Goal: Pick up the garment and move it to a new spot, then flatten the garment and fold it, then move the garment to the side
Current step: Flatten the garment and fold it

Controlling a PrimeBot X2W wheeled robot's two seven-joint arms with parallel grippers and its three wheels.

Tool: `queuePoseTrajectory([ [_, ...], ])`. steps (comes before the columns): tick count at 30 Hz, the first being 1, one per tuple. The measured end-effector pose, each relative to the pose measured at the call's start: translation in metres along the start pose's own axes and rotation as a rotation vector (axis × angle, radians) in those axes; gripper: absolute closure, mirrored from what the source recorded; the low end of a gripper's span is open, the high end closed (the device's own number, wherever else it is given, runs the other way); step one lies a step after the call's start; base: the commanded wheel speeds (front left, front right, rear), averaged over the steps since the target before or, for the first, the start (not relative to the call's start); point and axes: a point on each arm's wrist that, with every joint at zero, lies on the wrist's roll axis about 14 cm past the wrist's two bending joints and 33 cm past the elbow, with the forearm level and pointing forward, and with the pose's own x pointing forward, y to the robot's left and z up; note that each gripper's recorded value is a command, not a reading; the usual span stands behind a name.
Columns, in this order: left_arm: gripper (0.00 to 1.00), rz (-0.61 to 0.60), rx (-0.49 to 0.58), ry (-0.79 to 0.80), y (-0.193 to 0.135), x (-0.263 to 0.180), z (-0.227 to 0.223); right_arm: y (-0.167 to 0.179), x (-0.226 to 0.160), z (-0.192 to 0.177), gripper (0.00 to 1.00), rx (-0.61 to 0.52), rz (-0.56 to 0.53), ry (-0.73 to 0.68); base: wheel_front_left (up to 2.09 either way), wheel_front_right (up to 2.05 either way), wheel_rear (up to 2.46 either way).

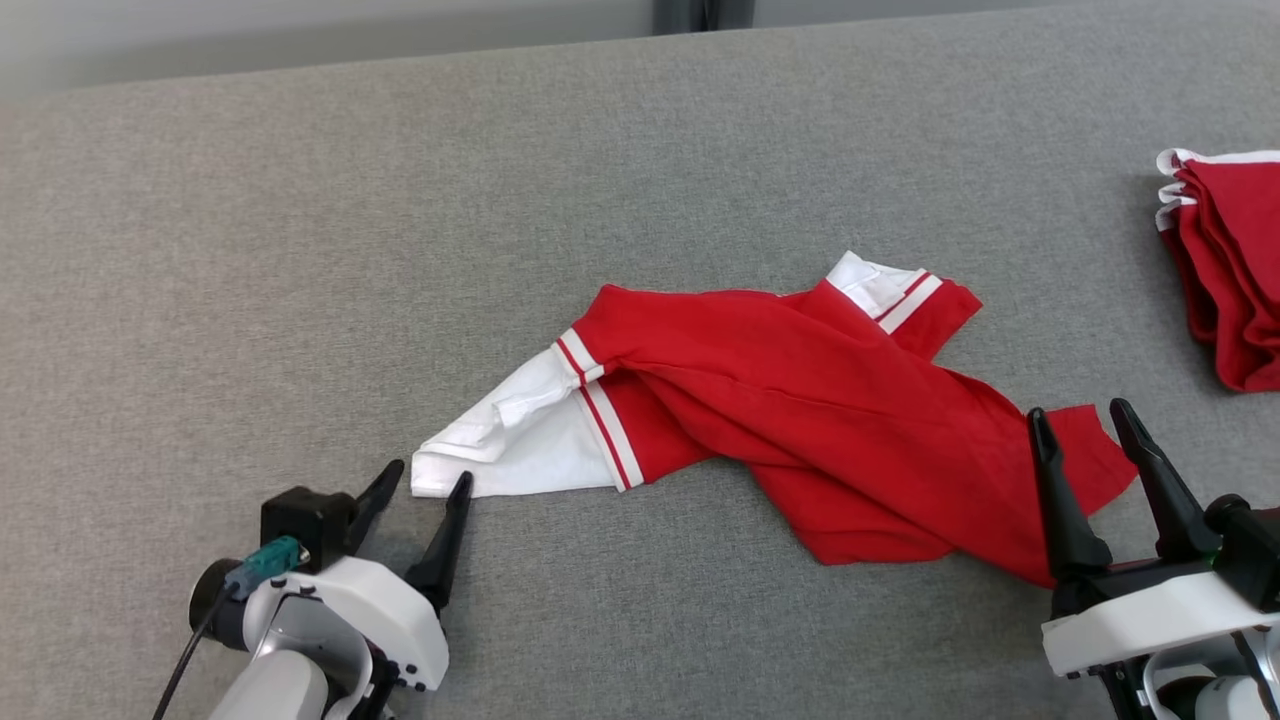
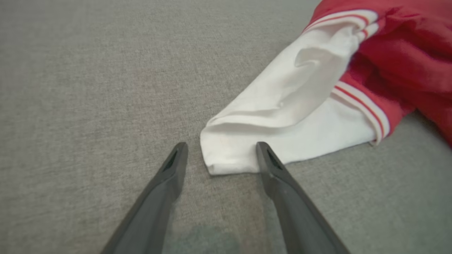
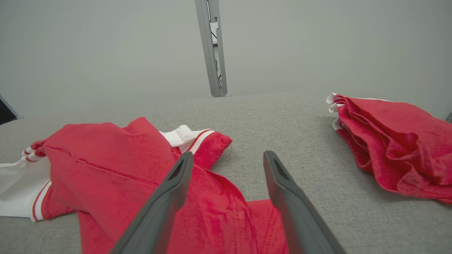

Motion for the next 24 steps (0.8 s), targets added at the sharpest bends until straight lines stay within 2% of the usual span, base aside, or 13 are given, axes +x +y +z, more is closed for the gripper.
queuePoseTrajectory([
  [2, 0.0, -0.007, -0.005, 0.021, 0.0, 0.006, -0.003, -0.006, -0.001, -0.004, 0.0, 0.001, -0.018, 0.012, 0.0, 0.0, 0.0],
  [3, 0.05, -0.012, -0.007, 0.027, -0.001, 0.008, -0.004, -0.009, -0.002, -0.006, 0.0, 0.003, -0.026, 0.018, 0.0, 0.0, 0.0],
  [4, 0.67, -0.019, -0.009, 0.03, -0.002, 0.01, -0.004, -0.012, -0.003, -0.008, 0.0, 0.006, -0.034, 0.024, 0.0, 0.0, 0.0],
  [5, 1.0, -0.024, -0.012, 0.032, -0.003, 0.011, -0.005, -0.016, -0.004, -0.011, 0.0, 0.004, -0.043, 0.036, 0.0, 0.0, 0.0],
  [10, 1.0, -0.026, -0.016, 0.032, -0.001, 0.016, -0.006, -0.025, -0.008, -0.031, 0.0, 0.003, -0.052, 0.117, 0.0, 0.0, 0.0],
  [19, 1.0, -0.019, -0.026, 0.015, 0.003, 0.02, -0.005, -0.017, 0.011, -0.063, 0.0, -0.036, 0.045, 0.286, 0.0, 0.0, 0.0],
  [24, 1.0, -0.014, -0.031, 0.01, 0.004, 0.021, -0.005, -0.009, 0.017, -0.073, 0.0, -0.047, 0.094, 0.332, 0.0, 0.0, 0.0],
])
